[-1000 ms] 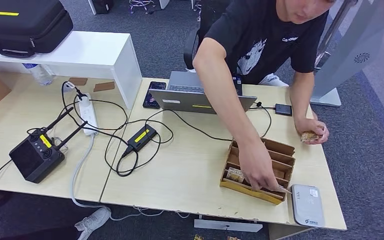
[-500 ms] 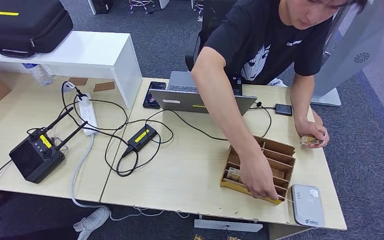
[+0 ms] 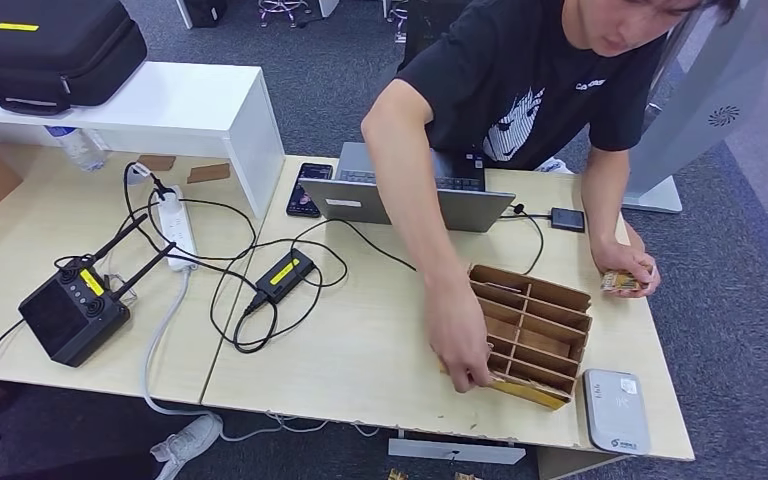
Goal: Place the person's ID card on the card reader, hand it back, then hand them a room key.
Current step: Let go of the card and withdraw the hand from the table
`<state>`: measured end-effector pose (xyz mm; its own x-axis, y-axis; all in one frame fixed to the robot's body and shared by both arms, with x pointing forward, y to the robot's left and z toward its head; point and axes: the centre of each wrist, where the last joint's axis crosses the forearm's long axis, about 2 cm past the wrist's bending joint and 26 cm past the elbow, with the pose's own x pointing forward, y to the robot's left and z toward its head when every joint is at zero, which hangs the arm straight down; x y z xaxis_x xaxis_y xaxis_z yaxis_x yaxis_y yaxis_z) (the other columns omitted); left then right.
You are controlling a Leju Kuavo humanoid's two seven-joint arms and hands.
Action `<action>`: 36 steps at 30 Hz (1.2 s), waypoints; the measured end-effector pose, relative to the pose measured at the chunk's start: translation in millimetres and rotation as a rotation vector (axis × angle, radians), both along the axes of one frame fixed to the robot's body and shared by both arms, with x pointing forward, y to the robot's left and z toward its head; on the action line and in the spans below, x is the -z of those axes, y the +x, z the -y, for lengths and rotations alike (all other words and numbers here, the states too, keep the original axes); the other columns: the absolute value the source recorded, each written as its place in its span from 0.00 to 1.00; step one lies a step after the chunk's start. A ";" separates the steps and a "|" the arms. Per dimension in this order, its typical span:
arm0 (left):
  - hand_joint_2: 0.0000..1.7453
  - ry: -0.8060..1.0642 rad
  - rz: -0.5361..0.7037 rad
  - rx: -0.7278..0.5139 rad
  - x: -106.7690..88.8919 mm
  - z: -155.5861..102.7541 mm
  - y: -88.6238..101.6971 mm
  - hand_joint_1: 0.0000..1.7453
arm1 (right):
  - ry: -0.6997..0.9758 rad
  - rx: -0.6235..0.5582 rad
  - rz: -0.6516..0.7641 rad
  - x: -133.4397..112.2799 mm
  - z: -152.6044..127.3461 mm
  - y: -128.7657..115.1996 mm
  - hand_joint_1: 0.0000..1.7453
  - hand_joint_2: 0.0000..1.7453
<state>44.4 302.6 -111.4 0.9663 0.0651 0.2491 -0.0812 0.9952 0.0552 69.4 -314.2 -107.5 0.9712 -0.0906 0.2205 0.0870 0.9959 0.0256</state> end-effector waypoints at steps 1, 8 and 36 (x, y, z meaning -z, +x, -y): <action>1.00 0.000 0.000 -0.001 0.0 0.1 0.0 1.00 | 0.001 -0.007 -0.003 0.1 -0.9 -0.3 1.00 1.00; 1.00 -0.005 -0.001 -0.004 0.0 0.4 -0.1 0.99 | 0.006 -0.041 -0.010 0.9 -5.1 -4.2 1.00 1.00; 1.00 0.018 -0.019 -0.038 0.0 0.6 -0.5 0.90 | -0.007 -0.081 0.026 0.2 -12.1 1.0 1.00 1.00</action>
<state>43.9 302.1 -111.4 0.9678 0.0977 0.2319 -0.1179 0.9902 0.0751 70.5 -302.1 -107.7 0.9691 -0.0102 0.2466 0.0055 0.9998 0.0196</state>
